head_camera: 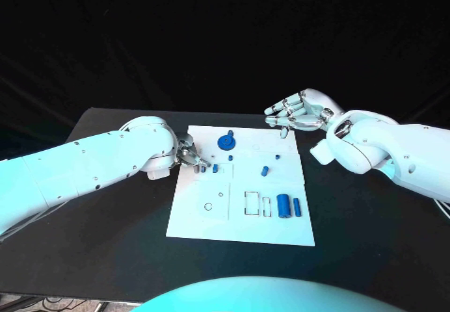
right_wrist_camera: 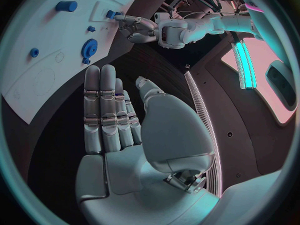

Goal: Assemble the parts on the task board

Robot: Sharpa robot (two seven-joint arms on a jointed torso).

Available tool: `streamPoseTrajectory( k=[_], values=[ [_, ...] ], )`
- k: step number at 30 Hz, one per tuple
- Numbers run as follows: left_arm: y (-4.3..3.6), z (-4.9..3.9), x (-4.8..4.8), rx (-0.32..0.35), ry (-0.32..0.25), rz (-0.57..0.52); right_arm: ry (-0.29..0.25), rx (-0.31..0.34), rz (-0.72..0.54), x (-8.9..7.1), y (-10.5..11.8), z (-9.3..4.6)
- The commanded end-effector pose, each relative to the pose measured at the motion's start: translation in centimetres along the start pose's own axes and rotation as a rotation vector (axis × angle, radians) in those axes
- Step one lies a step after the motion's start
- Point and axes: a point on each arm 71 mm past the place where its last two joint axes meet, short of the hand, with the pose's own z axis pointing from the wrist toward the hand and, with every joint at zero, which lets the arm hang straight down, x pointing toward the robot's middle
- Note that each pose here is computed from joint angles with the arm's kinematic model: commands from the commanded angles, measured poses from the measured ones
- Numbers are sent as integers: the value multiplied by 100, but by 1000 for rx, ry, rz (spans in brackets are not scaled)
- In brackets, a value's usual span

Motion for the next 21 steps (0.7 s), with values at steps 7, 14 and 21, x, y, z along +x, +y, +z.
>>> streamPoseTrajectory(
  k=[7, 14, 21],
  values=[
    [-18, -11, -24, 24, -31, -24, 16, -1, 2, 15, -1, 3],
    [-12, -24, -40, 32, -37, -39, 16, -1, 2, 15, -3, 3],
    [1, -66, -62, 56, -37, -44, 16, 1, 2, 14, -7, 3]
  ],
)
